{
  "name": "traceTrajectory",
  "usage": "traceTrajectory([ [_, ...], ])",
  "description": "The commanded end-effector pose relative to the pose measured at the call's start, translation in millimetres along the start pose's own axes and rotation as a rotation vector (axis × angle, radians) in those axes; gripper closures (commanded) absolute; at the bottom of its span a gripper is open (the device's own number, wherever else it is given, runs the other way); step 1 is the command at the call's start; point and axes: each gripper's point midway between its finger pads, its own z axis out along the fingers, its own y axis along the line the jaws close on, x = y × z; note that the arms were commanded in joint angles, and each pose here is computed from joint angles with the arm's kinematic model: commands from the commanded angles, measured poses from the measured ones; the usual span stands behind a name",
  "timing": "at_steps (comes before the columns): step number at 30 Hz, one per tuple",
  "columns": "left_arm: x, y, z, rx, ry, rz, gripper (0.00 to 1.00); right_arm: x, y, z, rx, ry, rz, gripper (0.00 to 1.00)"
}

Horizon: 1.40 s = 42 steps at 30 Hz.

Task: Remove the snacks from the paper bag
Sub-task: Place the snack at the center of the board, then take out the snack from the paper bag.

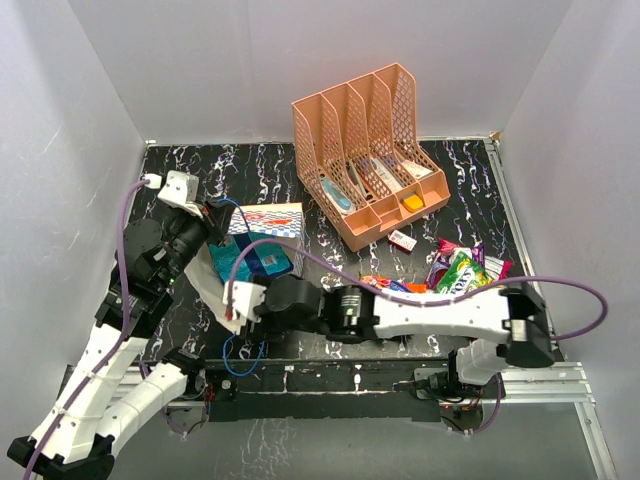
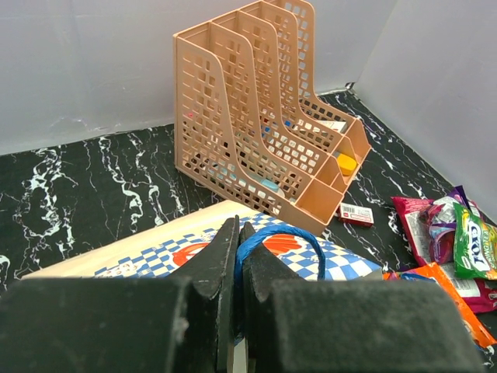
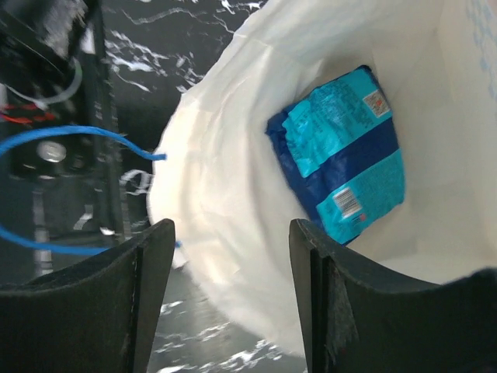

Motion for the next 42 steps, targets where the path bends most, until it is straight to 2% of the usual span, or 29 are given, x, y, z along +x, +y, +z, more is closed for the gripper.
traceTrajectory([
  [1,-6,-10,-6,0.053,-0.024,0.012,1.00,-31,-32,23,0.136,-0.078,-0.313,0.38],
  [5,-5,-18,-10,0.098,-0.031,0.010,1.00,-23,-38,54,0.157,-0.008,-0.495,0.36],
  [8,-4,-20,-13,0.113,-0.039,0.005,1.00,1,-33,84,0.112,0.086,-0.625,0.33],
  [10,-5,-21,-15,0.115,-0.043,0.005,1.00,9,-38,97,0.136,0.112,-0.661,0.31],
  [17,-8,-25,-23,0.129,-0.059,-0.002,1.00,42,-52,127,0.112,0.163,-0.644,0.31],
  [27,-2,-33,-29,0.167,-0.067,-0.058,1.00,67,-68,147,0.045,0.161,-0.589,0.30],
  [42,-6,-44,-32,0.217,-0.075,-0.083,1.00,95,-95,188,0.112,0.136,-0.566,0.19],
])
